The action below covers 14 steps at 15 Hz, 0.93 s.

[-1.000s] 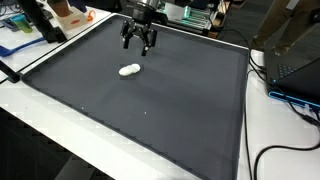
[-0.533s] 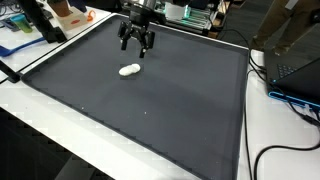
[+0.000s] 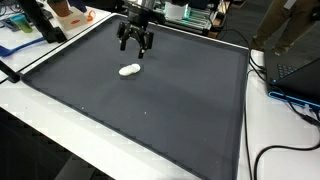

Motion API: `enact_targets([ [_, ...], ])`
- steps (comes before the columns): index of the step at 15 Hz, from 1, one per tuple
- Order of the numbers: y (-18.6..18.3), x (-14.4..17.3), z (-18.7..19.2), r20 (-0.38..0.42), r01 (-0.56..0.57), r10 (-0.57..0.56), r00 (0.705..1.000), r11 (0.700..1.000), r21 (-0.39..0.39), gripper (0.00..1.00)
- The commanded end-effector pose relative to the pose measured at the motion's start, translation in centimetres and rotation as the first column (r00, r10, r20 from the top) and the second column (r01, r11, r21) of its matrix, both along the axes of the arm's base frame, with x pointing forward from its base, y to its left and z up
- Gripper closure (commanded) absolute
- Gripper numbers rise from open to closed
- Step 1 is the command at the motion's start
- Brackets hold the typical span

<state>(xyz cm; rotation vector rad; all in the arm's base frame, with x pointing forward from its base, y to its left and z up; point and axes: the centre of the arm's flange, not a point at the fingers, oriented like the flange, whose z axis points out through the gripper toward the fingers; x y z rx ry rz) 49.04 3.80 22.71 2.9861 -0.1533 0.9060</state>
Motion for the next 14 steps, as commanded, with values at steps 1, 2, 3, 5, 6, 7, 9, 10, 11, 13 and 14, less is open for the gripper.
enact_targets([
  [1, -0.6, 0.3, 0.6, -0.026, 0.015, -0.015, 1.0, 1.0, 0.003, 0.0],
  [2, -0.8, 0.5, 0.9, -0.035, 0.017, -0.016, 0.999, 1.0, 0.005, 0.0],
  [3, -1.0, 0.7, 1.1, -0.042, 0.02, -0.02, 0.999, 1.0, 0.005, 0.0],
  [5, -1.4, 1.2, 1.4, -0.071, 0.025, -0.024, 0.997, 1.0, 0.006, 0.0],
  [6, -1.6, 1.5, 1.6, -0.091, 0.03, -0.029, 0.995, 1.0, 0.009, 0.0],
  [7, -1.8, 1.7, 1.7, -0.116, 0.033, -0.031, 0.993, 0.999, 0.019, 0.0],
  [9, -2.2, 2.2, 2.0, -0.171, 0.043, -0.037, 0.985, 0.999, 0.032, 0.0],
  [10, -2.3, 2.5, 2.1, -0.195, 0.05, -0.042, 0.98, 0.998, 0.034, 0.0],
  [11, -2.5, 2.9, 2.4, -0.211, 0.065, -0.054, 0.976, 0.997, 0.047, 0.0],
  [13, -3.1, 2.7, 1.1, -0.188, 0.053, -0.044, 0.981, 0.998, 0.045, 0.0],
  [14, -3.0, 3.0, 1.5, -0.195, 0.053, -0.041, 0.98, 0.997, 0.055, 0.0],
])
